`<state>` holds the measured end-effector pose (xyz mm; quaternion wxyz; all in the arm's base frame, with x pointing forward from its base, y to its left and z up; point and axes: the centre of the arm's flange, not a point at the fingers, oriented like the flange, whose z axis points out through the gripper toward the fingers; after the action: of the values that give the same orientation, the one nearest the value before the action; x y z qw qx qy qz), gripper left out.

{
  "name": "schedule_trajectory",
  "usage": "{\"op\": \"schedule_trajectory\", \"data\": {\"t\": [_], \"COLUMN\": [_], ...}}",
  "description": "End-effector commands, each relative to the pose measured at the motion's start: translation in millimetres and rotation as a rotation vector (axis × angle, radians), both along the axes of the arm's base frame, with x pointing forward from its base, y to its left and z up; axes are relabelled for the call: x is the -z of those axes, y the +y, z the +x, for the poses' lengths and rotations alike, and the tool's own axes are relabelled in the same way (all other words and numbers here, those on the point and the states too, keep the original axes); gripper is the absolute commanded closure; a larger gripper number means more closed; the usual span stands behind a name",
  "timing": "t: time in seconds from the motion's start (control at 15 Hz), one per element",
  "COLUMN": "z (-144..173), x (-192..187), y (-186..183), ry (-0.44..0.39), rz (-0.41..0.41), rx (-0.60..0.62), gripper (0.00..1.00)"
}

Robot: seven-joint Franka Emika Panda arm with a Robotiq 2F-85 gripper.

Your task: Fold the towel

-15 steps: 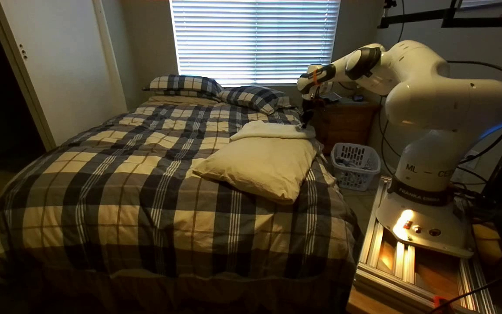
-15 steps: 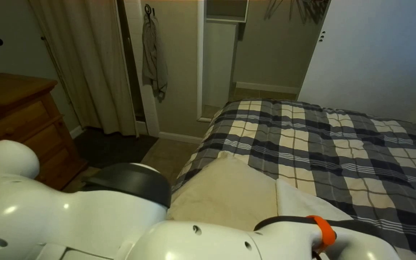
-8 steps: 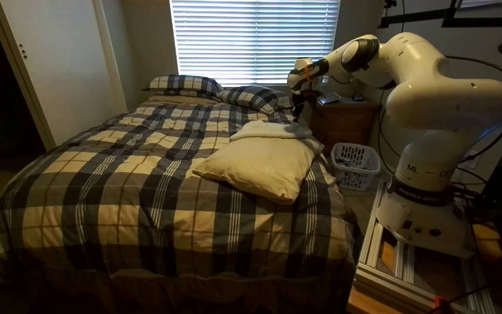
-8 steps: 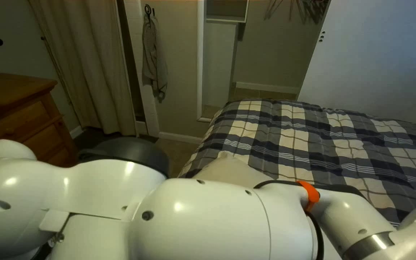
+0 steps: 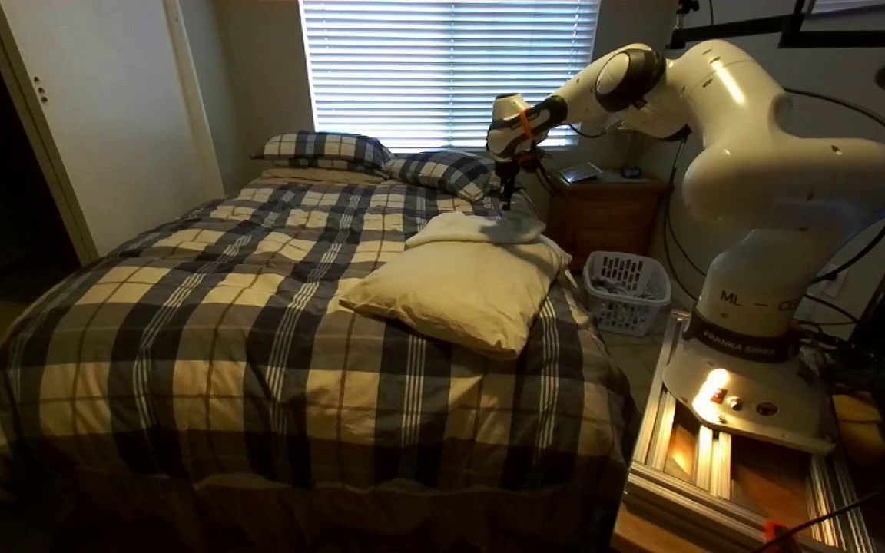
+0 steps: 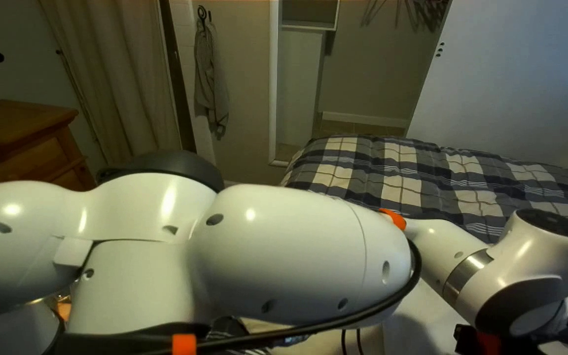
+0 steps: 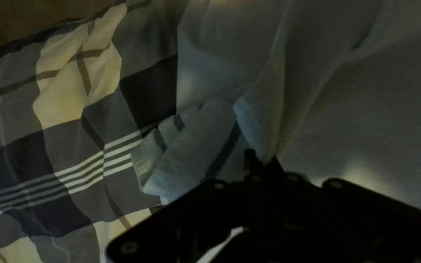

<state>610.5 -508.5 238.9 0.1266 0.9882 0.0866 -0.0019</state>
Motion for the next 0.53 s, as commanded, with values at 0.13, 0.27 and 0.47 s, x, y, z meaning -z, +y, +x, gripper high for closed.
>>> {"op": "schedule_trajectory", "data": {"t": [0.13,0.27,0.47], "z": [20,33,48], "x": [-6,-3,4], "y": [51,69,94], "ry": [0.046,0.018,-0.024], "rz": [-0.081,-0.065,-0.017], "rx": [-0.169,-0.211,-0.263], "gripper": [0.99,0.99,0.71]}}
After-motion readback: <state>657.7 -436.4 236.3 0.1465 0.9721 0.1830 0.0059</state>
